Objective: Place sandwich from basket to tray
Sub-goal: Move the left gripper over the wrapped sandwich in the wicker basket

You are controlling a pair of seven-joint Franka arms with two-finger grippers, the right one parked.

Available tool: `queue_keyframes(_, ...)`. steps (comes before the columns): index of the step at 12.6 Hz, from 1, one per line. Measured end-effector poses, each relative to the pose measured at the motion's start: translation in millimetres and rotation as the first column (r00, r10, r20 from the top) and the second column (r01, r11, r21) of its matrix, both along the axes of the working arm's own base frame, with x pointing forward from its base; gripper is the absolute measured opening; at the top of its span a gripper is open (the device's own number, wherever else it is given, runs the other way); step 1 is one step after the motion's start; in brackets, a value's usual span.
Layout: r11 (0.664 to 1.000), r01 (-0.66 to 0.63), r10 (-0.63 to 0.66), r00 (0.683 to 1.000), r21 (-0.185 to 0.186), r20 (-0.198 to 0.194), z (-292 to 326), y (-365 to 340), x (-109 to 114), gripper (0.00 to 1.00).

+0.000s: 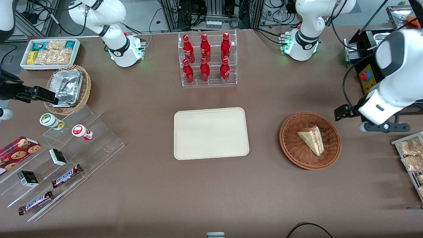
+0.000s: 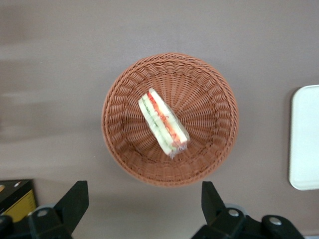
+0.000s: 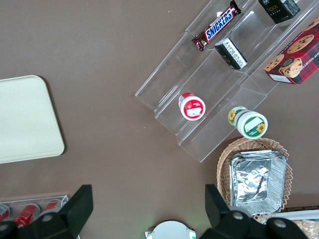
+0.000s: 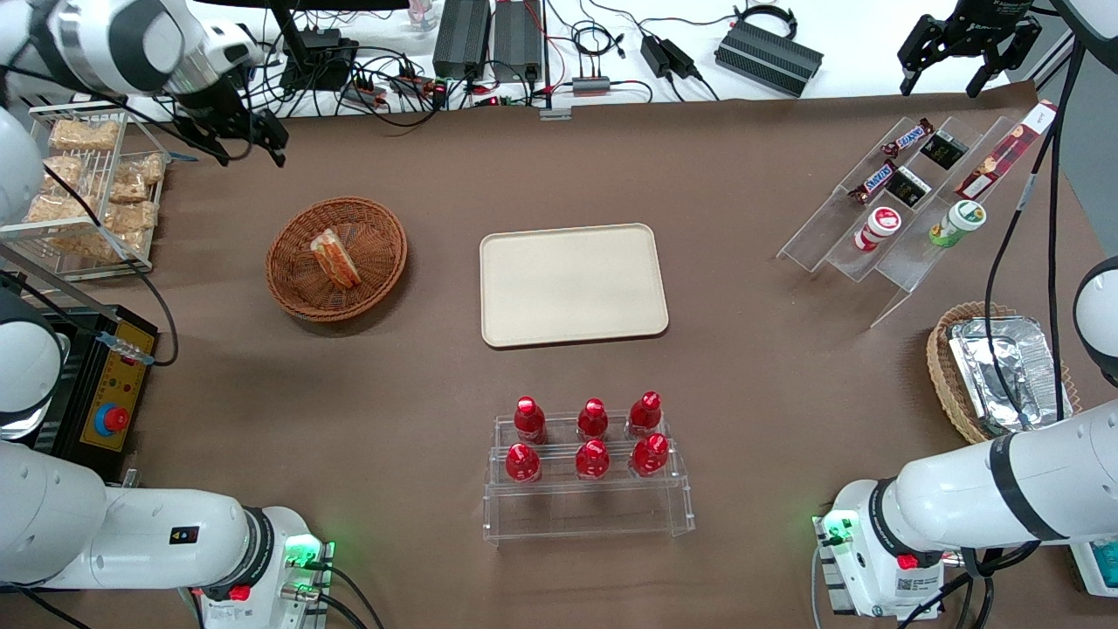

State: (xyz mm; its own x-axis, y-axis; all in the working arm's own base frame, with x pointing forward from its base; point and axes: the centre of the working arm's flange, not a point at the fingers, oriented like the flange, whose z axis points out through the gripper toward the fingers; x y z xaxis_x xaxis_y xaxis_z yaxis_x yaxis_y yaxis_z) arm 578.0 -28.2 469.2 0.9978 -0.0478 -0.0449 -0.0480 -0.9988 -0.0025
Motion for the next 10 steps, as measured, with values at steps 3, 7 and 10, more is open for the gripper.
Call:
queue_keyframes(3,1.000,0.000,0.000,1.000,0.000,-0.020,-55.5,-0.2,4.3,1.00)
queue_keyframes(7,1.000,-0.003,0.003,1.000,0.000,-0.021,-85.2,-0.7,2.2,1.00)
queue_keyframes(10,0.998,-0.058,0.058,0.998,0.004,-0.010,-92.8,-11.1,-0.4,1.00)
